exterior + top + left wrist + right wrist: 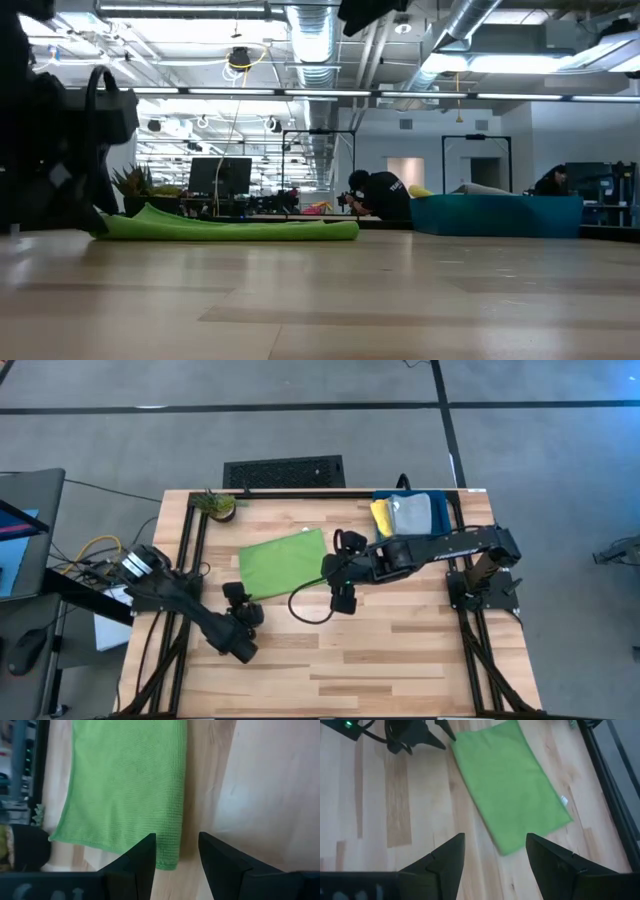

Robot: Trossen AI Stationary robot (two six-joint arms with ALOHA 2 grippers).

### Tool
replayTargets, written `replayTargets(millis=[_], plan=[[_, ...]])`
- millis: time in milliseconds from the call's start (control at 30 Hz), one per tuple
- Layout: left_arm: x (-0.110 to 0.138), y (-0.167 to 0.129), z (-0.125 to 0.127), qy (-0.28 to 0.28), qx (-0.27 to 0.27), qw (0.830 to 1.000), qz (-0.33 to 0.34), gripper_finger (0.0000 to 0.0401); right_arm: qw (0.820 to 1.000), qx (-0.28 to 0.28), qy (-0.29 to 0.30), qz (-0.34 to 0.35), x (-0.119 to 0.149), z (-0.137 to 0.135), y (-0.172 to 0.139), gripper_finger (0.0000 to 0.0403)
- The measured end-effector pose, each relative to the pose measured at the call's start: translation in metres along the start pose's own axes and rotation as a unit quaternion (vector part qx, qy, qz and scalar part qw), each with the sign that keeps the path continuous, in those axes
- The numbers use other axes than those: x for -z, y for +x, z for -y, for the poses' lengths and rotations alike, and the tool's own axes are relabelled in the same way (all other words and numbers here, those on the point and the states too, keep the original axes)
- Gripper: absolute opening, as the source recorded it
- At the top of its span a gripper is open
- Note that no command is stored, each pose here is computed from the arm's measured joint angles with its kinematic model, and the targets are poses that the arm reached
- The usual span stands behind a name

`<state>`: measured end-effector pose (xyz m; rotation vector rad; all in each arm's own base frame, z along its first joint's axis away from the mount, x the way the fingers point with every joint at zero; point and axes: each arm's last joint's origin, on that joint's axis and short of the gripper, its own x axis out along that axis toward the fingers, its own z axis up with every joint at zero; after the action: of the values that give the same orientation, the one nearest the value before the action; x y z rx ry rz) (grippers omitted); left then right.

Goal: Fold microfiber towels
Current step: Fold the green microfiber cloth

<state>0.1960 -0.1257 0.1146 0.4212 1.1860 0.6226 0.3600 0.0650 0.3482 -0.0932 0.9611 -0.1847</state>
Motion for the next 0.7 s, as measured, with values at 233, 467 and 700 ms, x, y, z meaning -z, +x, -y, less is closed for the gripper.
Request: replayTargets(millis=[233, 467, 700], plan=[[0.000, 0.012, 0.005, 0.033, -0.026, 0.999, -0.015, 0.0142, 1.000, 0.001, 0.003, -0.002, 0.000, 0.000, 0.001, 0.0234], [-0.002, 0.026, -0.001, 0.028, -0.038, 0.998, -0.044, 0.0142, 1.000, 0.001, 0.016, -0.002, 0.000, 0.000, 0.001, 0.0234], [-0.008, 0.037, -0.010, 0.019, -0.044, 0.996, -0.070, 0.0141, 1.000, 0.000, 0.016, -0.002, 0.000, 0.000, 0.001, 0.0234]])
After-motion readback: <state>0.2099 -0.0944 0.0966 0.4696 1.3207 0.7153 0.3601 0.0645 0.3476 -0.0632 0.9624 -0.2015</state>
